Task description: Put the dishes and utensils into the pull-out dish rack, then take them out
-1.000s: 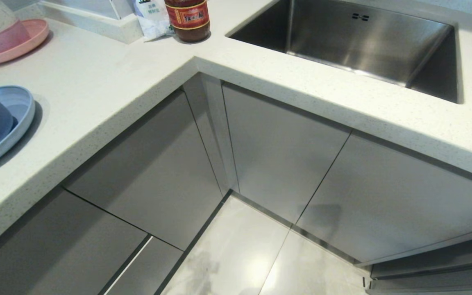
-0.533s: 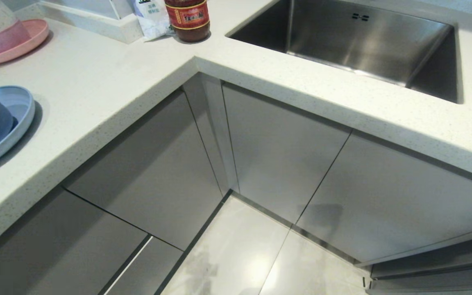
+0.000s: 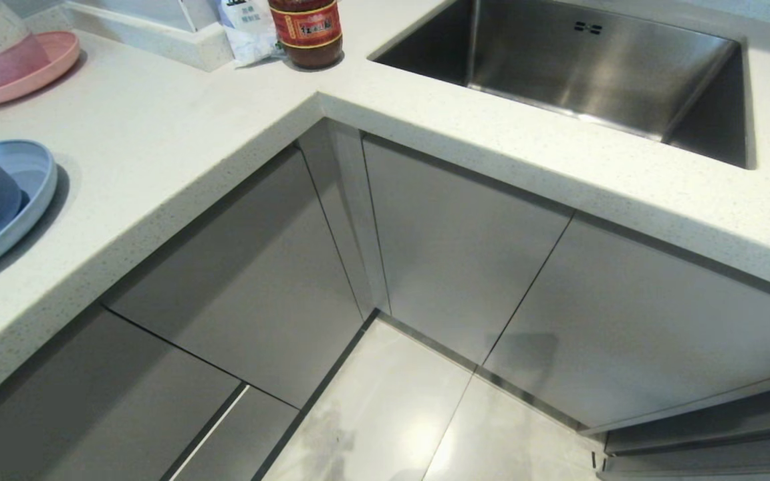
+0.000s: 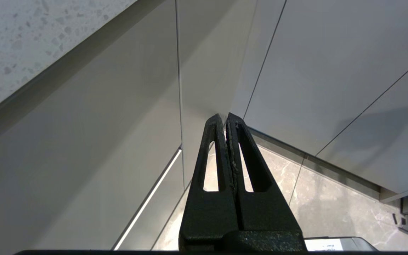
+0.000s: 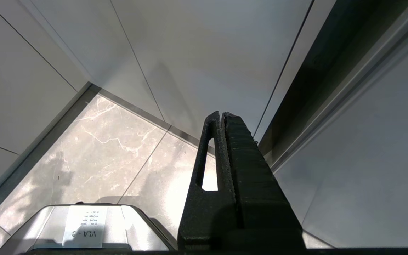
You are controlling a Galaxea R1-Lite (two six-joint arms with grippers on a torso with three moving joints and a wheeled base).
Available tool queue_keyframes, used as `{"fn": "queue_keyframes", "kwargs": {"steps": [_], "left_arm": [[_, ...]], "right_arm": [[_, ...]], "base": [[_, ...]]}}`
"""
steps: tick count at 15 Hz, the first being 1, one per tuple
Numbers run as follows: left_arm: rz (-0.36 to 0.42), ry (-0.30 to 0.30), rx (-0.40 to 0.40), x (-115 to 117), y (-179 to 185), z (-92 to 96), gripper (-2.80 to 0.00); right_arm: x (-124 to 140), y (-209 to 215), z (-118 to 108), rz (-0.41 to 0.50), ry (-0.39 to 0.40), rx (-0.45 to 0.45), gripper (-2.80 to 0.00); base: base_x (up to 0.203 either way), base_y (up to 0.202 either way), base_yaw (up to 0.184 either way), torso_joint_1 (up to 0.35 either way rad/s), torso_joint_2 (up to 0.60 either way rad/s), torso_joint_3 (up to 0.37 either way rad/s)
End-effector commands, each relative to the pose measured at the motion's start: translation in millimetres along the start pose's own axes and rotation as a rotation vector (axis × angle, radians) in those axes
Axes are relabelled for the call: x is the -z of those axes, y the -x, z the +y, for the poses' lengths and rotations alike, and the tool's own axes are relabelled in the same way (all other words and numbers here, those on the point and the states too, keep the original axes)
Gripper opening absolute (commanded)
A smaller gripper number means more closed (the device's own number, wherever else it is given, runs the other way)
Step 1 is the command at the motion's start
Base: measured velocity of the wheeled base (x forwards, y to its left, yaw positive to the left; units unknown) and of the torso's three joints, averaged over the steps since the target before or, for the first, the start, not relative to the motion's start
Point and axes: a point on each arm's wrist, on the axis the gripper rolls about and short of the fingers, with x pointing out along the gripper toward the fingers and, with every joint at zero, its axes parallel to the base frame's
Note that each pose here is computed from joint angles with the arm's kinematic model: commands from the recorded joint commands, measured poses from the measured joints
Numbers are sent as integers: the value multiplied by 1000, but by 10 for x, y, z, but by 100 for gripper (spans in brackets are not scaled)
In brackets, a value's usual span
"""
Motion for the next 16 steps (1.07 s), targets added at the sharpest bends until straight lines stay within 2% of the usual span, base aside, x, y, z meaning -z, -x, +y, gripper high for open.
{"fn": "queue_keyframes", "kwargs": {"steps": [1,3,7,10,13,15,16], "left_arm": [[28,4,0,71,-14,1,-280],[27,10,-2,71,-13,2,-280],[34,104,-5,78,-14,2,-280],[24,95,-1,70,-15,2,-280],[35,-11,-7,81,-14,3,-280],[118,-108,-32,152,-5,10,-280],[93,-106,-33,134,-10,10,-280]], "right_arm": [[5,1,0,-2,0,0,-280],[5,2,0,-3,0,0,-280],[5,1,0,-2,0,-1,-280],[5,1,0,-2,0,0,-280],[5,1,0,-1,0,-1,-280],[5,2,0,-3,0,-1,-280],[5,2,0,-3,0,0,-280]], "base": [[0,0,0,0,0,0],[0,0,0,0,0,0],[0,0,0,0,0,0],[0,0,0,0,0,0],[0,0,0,0,0,0],[0,0,0,0,0,0],[0,0,0,0,0,0]]}}
